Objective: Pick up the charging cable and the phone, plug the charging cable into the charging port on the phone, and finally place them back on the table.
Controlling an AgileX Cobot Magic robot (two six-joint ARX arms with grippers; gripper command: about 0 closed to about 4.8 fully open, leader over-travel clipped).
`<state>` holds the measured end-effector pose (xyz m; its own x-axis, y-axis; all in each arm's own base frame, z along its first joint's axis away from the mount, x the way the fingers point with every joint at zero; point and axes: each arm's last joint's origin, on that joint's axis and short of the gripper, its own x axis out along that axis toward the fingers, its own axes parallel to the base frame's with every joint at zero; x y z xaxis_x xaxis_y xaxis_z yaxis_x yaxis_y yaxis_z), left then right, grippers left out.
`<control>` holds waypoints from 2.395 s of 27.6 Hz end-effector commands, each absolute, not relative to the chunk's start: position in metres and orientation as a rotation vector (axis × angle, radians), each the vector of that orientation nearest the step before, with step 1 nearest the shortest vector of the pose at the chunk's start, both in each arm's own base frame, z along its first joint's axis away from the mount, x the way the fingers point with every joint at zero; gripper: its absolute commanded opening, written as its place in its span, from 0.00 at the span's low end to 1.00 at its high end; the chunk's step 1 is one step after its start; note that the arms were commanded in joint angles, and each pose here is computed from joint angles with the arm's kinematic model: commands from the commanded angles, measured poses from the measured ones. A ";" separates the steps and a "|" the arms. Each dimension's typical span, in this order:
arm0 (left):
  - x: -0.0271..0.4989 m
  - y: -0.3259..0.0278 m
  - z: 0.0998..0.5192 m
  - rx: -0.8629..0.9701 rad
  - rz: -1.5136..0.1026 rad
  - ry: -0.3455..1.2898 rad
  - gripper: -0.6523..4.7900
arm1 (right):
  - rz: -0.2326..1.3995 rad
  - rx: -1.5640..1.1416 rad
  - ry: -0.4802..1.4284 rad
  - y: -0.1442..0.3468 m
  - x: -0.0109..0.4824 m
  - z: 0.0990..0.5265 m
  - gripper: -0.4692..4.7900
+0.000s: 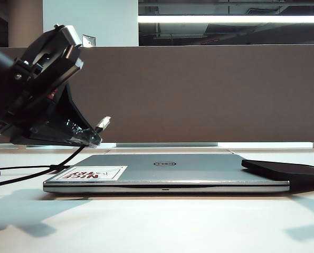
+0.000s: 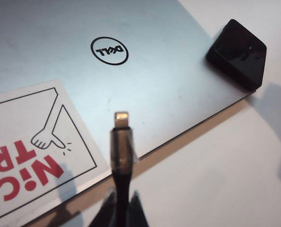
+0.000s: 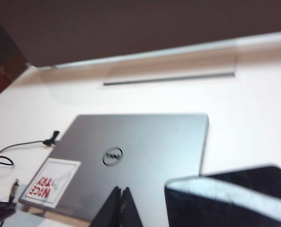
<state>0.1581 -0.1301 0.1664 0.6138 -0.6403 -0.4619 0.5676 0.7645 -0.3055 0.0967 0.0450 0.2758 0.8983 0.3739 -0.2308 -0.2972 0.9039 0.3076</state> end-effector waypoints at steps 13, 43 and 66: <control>0.157 -0.130 0.165 -0.077 -0.711 0.587 0.11 | 0.276 0.721 0.464 0.013 0.124 0.225 0.08; 0.158 -0.130 0.167 -0.084 -0.715 0.565 0.11 | 0.129 1.015 0.811 0.010 0.189 0.159 0.91; 0.158 -0.130 0.168 -0.086 -0.717 0.558 0.11 | 0.097 1.143 0.792 -0.008 0.202 0.149 0.90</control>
<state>0.1574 -0.1296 0.1649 0.6072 -0.6355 -0.4769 0.5907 0.7625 -0.2639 0.1994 -0.0082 0.1466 0.7223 0.4478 -0.5270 0.3319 0.4441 0.8323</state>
